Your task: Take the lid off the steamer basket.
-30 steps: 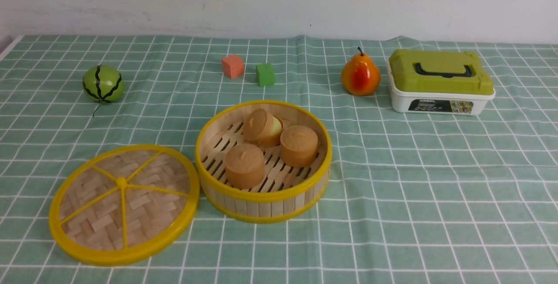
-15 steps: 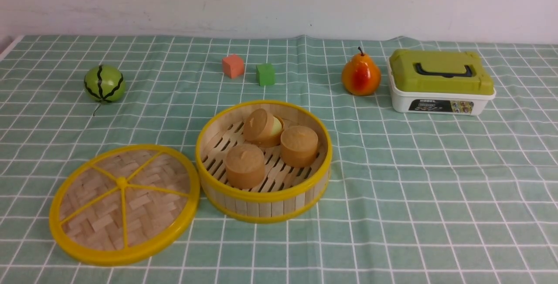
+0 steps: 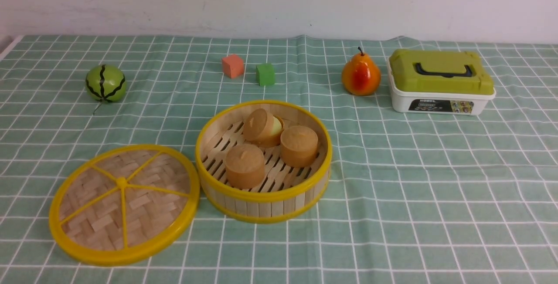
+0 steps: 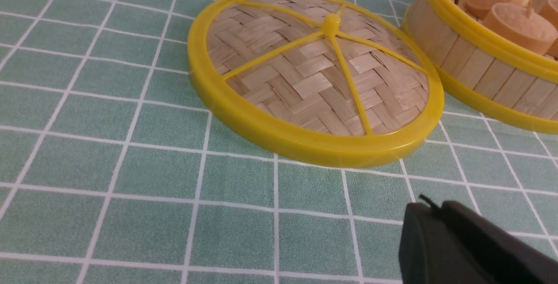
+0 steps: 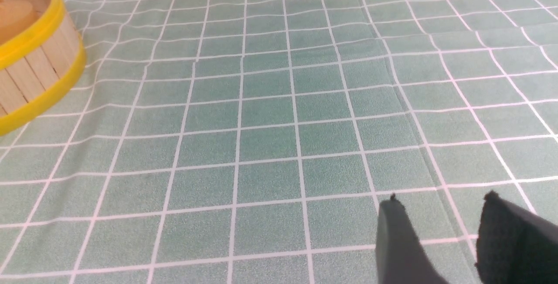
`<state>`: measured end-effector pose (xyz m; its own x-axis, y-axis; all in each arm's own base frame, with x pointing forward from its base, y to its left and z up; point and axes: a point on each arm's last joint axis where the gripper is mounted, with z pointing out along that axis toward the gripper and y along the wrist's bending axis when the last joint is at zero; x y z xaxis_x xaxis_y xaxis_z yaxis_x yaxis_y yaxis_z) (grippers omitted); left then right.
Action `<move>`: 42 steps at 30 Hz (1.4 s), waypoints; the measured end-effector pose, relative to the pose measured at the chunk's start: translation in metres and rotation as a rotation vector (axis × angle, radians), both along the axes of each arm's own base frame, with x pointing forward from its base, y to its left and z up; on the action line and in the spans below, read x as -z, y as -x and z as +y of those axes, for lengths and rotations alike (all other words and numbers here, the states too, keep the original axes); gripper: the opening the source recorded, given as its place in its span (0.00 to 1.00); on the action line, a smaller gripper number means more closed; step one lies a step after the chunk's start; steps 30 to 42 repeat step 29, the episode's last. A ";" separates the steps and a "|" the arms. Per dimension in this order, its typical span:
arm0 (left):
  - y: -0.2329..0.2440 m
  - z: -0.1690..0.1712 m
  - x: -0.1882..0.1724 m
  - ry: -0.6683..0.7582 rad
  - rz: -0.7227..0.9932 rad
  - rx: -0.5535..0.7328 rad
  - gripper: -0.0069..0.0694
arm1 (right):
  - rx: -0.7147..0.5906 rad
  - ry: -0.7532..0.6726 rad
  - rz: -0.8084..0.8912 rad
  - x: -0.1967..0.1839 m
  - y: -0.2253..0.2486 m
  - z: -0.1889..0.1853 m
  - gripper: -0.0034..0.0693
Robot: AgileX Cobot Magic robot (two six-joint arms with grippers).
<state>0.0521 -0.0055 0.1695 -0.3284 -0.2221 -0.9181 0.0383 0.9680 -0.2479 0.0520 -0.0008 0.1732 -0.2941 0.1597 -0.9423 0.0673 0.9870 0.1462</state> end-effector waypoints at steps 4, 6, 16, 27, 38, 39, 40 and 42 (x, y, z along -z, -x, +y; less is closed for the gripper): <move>0.000 0.000 0.000 0.000 0.000 0.000 0.13 | 0.000 0.000 0.000 0.000 0.000 0.000 0.38; 0.000 0.000 0.000 0.000 0.000 0.000 0.13 | 0.000 0.000 0.000 0.000 0.000 0.000 0.38; 0.000 0.000 0.000 0.000 0.000 0.000 0.14 | 0.000 0.000 0.000 0.000 0.000 0.000 0.38; 0.000 0.000 0.000 0.000 0.000 0.000 0.14 | 0.000 0.000 0.000 0.000 0.000 0.000 0.38; 0.000 0.000 0.000 0.000 0.000 0.000 0.14 | 0.000 0.000 0.000 0.000 0.000 0.000 0.38; 0.000 0.000 0.000 0.000 0.000 0.000 0.14 | 0.000 0.000 0.000 0.000 0.000 0.000 0.38; 0.000 0.000 0.000 0.000 0.000 0.000 0.14 | 0.000 0.000 0.000 0.000 0.000 0.000 0.38; 0.000 0.000 0.000 0.000 0.000 0.000 0.14 | 0.000 0.000 0.000 0.000 0.000 0.000 0.38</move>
